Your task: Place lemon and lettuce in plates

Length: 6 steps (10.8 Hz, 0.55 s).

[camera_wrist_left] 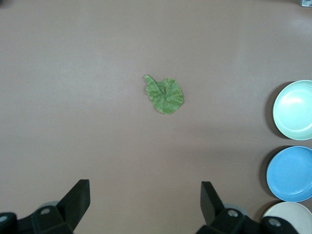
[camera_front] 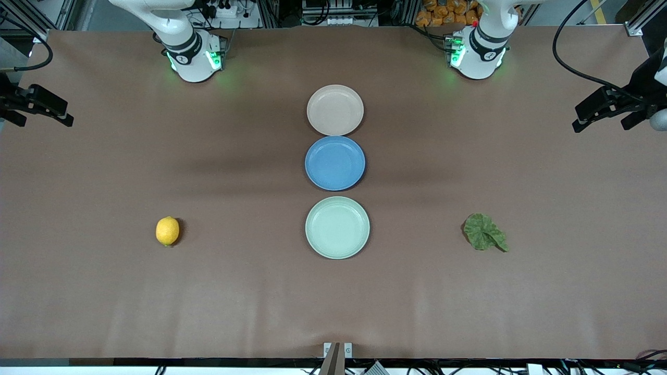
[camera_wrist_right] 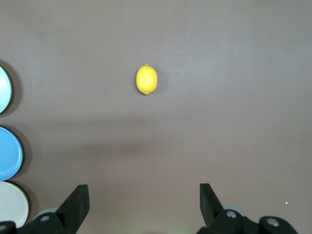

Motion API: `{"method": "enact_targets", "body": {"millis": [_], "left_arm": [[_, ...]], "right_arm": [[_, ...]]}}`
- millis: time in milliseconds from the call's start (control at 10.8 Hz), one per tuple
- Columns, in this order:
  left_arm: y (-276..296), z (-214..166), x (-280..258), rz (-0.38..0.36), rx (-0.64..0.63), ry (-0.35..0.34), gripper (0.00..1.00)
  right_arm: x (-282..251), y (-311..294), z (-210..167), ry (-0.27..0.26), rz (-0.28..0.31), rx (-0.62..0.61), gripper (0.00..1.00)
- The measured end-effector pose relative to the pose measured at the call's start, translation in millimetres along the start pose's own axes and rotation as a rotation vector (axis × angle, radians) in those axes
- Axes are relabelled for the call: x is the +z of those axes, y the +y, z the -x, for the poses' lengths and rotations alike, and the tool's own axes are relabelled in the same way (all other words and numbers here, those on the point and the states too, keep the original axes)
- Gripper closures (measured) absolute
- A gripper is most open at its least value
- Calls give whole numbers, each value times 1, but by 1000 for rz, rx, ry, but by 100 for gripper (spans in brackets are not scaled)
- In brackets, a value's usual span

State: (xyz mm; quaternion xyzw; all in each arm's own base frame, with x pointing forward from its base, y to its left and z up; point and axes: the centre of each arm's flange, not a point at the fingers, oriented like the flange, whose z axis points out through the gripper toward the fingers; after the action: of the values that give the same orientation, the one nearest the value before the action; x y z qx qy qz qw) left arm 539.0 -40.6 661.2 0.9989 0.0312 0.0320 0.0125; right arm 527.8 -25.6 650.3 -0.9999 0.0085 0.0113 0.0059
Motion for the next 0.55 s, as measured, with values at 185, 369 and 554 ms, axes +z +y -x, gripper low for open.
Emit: {"method": "enact_targets", "body": {"millis": [185, 369, 554], "left_arm": [[0, 0, 0, 0, 0, 0, 0], [0, 0, 0, 0, 1, 0, 0], [0, -4, 8, -1, 0, -15, 0]], "right_arm": [[-1, 0, -1, 14, 1, -3, 0], [-2, 0, -3, 24, 1, -8, 0], [-2, 0, -3, 24, 1, -10, 0]]}}
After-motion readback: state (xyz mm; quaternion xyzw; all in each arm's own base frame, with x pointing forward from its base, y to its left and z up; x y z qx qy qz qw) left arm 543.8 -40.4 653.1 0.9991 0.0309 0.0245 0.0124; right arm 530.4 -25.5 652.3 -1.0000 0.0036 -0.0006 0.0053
